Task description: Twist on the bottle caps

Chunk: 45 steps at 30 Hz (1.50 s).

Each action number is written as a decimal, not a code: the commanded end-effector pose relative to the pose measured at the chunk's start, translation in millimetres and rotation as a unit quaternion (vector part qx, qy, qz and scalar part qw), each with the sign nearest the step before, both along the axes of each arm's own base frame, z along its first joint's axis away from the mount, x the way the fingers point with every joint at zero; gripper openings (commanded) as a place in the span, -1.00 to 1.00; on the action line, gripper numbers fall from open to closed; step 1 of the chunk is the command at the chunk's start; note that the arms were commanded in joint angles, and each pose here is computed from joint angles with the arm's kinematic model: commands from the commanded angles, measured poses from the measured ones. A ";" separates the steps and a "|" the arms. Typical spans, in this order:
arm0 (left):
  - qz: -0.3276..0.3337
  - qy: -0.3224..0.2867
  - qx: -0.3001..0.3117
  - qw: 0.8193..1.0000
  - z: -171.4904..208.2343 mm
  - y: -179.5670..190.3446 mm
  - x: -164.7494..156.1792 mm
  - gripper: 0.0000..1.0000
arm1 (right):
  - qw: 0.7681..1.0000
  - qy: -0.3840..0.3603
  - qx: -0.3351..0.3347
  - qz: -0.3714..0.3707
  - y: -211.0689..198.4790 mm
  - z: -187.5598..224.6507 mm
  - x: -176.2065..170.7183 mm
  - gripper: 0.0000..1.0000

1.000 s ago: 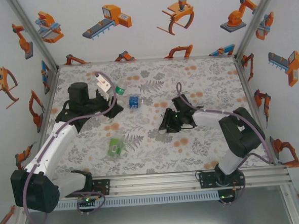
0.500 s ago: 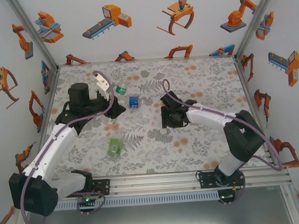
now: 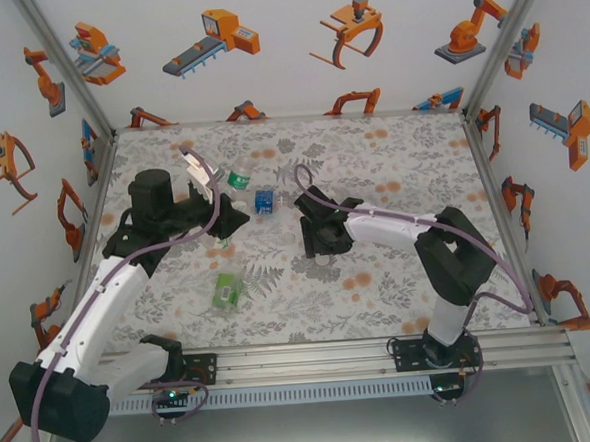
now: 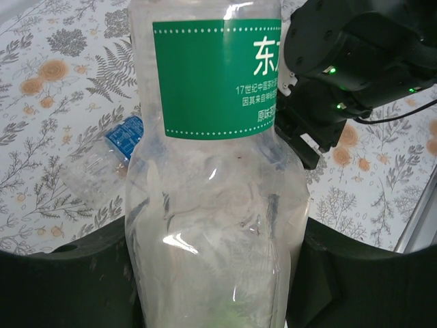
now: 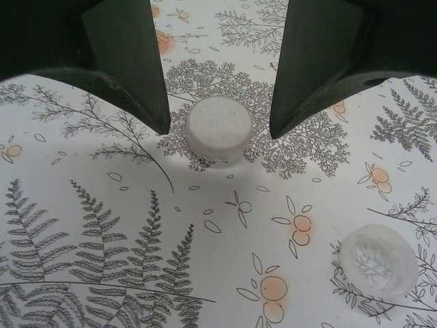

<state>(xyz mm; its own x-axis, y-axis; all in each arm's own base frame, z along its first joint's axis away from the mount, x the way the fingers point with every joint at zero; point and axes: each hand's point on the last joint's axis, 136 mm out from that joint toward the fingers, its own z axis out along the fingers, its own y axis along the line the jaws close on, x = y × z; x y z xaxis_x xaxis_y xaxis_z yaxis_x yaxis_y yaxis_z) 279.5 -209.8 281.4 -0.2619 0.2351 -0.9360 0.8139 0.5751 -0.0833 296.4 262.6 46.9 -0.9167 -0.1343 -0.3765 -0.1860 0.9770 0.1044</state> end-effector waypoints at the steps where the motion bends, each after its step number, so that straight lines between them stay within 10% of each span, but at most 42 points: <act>1: -0.001 0.005 0.000 1.000 -0.5 0.6 -7.3 -0.93 | 1.000 0.000 -0.008 0.004 5.5 3.2 2.3 0.10; 45: 0.001 0.012 0.006 1.000 -12.9 -4.9 -1.4 -0.93 | 0.999 0.035 -0.020 -0.013 6.4 -21.7 -14.1 -0.11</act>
<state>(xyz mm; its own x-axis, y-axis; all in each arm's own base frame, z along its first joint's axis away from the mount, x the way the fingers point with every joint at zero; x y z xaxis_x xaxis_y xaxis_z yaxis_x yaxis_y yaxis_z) 277.6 -213.0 267.2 -0.2898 0.2553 -0.9224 0.8094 0.5797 -0.0939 286.3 271.5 33.1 -0.9391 -0.1293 -0.3185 -0.1669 0.9815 0.0937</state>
